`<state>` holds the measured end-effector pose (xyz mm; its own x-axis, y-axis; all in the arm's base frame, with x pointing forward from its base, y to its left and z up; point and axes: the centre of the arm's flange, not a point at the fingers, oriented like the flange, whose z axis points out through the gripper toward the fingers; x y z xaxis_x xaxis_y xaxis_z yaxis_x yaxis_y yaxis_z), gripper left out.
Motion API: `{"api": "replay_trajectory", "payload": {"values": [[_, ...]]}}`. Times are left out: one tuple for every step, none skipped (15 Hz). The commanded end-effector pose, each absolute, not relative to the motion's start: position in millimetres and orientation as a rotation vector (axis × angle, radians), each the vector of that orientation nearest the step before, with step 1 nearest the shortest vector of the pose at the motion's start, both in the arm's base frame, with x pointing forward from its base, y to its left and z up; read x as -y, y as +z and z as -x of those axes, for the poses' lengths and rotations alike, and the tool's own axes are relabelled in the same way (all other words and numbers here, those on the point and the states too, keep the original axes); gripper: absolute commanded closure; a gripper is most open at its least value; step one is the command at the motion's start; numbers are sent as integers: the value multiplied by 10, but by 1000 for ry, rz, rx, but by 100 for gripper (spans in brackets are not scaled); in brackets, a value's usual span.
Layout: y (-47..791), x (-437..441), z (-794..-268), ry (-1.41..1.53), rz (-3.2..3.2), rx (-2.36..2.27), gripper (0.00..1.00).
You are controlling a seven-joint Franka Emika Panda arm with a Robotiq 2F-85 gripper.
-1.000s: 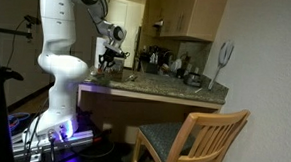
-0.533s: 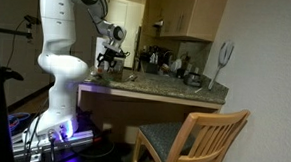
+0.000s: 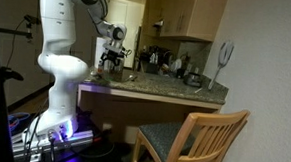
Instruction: Pick the keys and place them near the bar of soap
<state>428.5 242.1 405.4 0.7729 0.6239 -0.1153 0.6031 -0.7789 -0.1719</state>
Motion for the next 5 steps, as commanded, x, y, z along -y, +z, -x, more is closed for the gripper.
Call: {"api": "replay_trajectory", "payload": {"values": [[4029, -2440, -4333, -5, 2896, 828, 0], [4039, -2434, -4364, -81, 2924, 788, 0], [4047, -2434, -4392, -152, 2946, 737, 0], [4048, -2439, -4412, -219, 2960, 680, 0], [4047, -2447, -4411, -264, 2983, 601, 0]]}}
